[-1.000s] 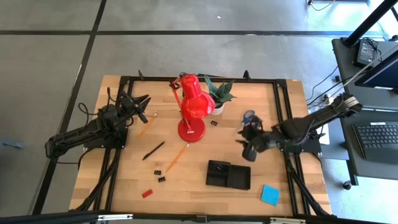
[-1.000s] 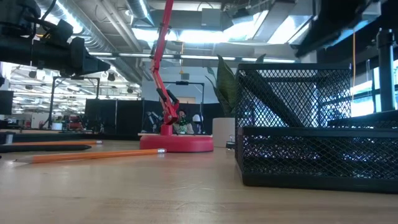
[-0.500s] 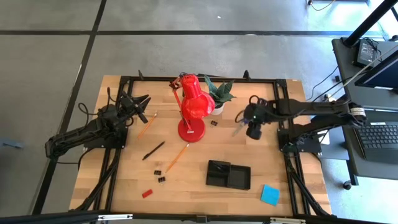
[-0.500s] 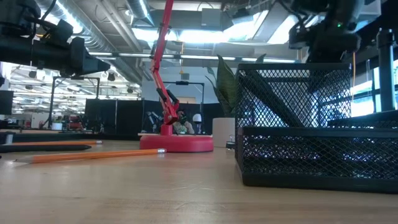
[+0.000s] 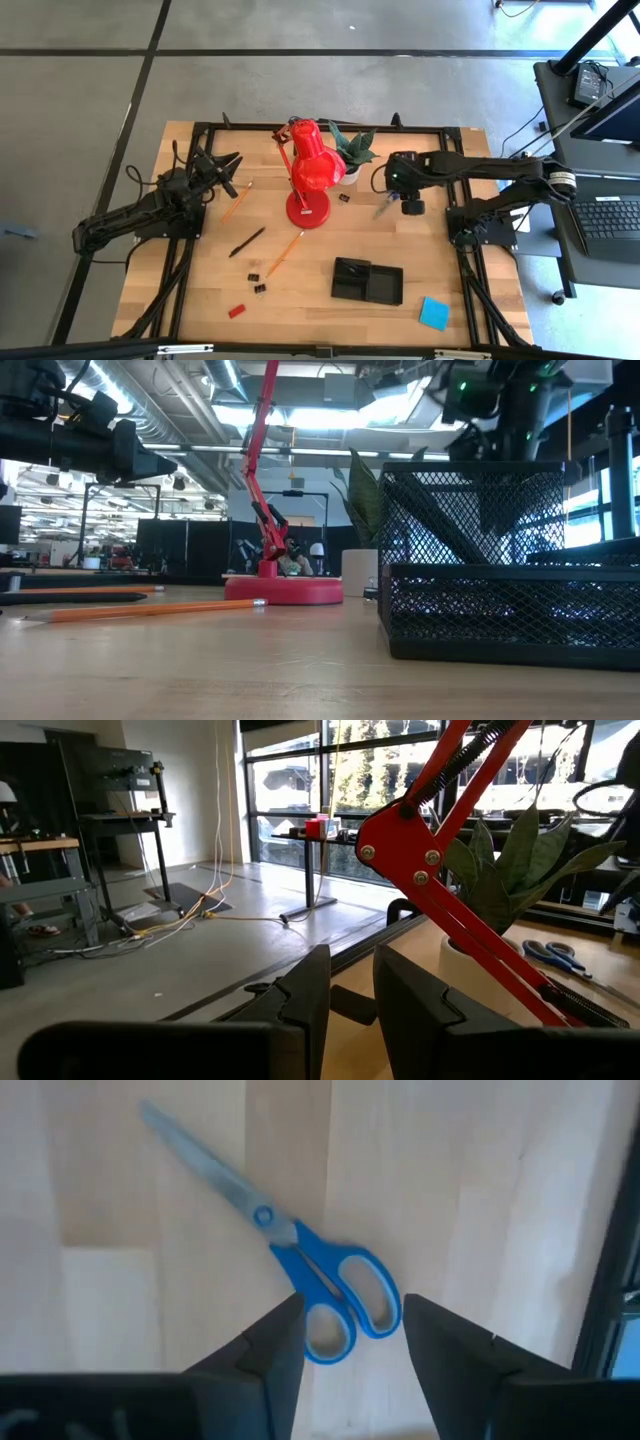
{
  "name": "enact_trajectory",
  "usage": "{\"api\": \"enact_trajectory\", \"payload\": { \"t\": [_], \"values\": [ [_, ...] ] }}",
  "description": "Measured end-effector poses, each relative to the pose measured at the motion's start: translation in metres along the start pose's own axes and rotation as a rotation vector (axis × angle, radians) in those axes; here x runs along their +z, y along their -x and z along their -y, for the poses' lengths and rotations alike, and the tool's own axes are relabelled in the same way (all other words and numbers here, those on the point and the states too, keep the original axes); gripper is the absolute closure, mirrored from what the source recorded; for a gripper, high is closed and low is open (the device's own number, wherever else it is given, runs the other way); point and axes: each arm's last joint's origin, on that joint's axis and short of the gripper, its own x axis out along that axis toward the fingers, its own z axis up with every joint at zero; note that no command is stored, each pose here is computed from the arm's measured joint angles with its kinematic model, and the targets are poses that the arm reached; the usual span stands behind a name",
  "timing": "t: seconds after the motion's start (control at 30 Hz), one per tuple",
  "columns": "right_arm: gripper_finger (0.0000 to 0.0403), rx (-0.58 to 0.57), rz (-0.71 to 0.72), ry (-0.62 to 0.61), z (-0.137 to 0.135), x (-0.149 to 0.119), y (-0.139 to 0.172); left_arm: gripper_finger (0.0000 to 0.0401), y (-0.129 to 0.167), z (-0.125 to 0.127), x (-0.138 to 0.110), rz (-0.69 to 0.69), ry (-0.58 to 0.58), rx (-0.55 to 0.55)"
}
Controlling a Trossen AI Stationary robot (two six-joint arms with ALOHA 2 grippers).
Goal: Pick and place office supplies into organizer
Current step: Put the blue scissors into the black desk organizer
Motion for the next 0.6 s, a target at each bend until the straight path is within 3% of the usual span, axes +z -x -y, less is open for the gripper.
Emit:
{"api": "enact_trajectory", "payload": {
  "t": [0.2, 0.6],
  "values": [
    [0.0232, -0.022, -0.158, 0.104, 0.007, 0.003, -0.027, 0.0327, 0.000, 0.000, 0.000, 0.000, 0.000, 0.000],
    [0.0232, 0.064, -0.352, 0.219, 0.010, 0.005, -0.074, 0.0327, 0.000, 0.000, 0.000, 0.000, 0.000, 0.000]
  ]
}}
